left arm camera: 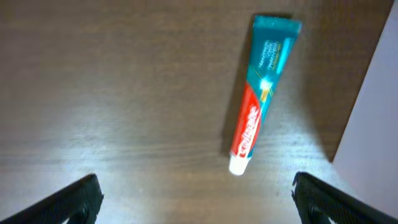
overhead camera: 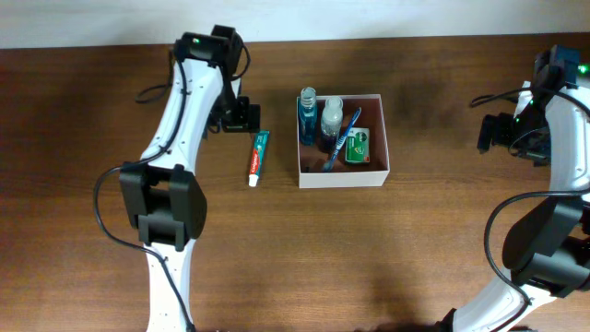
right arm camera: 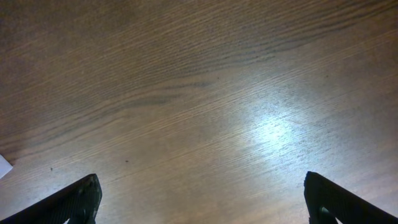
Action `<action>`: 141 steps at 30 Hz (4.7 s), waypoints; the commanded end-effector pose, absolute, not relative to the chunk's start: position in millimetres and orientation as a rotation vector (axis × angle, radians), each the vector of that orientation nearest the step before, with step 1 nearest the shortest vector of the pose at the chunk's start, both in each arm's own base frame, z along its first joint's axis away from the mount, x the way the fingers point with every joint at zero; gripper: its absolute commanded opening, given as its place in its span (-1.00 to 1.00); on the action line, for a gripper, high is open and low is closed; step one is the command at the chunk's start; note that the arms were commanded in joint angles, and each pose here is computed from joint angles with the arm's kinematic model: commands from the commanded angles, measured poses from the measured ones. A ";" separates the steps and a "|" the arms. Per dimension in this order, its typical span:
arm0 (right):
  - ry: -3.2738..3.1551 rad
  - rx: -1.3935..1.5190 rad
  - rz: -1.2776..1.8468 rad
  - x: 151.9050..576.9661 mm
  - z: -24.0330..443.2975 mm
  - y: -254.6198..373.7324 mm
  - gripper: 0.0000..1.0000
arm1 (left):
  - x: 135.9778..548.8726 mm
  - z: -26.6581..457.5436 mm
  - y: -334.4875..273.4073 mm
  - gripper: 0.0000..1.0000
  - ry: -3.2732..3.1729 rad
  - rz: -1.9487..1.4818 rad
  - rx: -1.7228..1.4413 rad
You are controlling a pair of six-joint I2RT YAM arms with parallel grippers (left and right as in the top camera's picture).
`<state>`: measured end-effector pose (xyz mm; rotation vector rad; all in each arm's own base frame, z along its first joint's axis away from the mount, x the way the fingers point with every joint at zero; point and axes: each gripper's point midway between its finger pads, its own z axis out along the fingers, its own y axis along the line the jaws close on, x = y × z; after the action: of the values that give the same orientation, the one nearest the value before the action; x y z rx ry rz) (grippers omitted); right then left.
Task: Pack container
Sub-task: 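Move the left gripper down onto the Colgate toothpaste tube, then close the left gripper on the toothpaste tube's cap end and lift, then carry the toothpaste tube right over the pink box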
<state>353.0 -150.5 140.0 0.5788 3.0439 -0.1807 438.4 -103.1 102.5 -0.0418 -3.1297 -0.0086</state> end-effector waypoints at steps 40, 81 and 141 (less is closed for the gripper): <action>3.004 0.565 -0.214 353.3 154.6 -153.6 0.97 | 426.9 1.6 -137.5 0.64 -3.116 0.066 -0.167; 3.004 0.565 -0.214 353.3 154.6 -153.6 0.97 | 510.5 249.6 -167.5 -0.67 -3.611 0.531 -0.209; 3.004 0.565 -0.214 353.3 154.6 -153.6 0.97 | 451.1 132.4 -389.9 -0.48 -3.475 0.319 -0.929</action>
<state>352.9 -150.6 140.0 0.5771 3.0444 -0.1813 449.6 -392.0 146.1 -0.9269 -3.4894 0.3663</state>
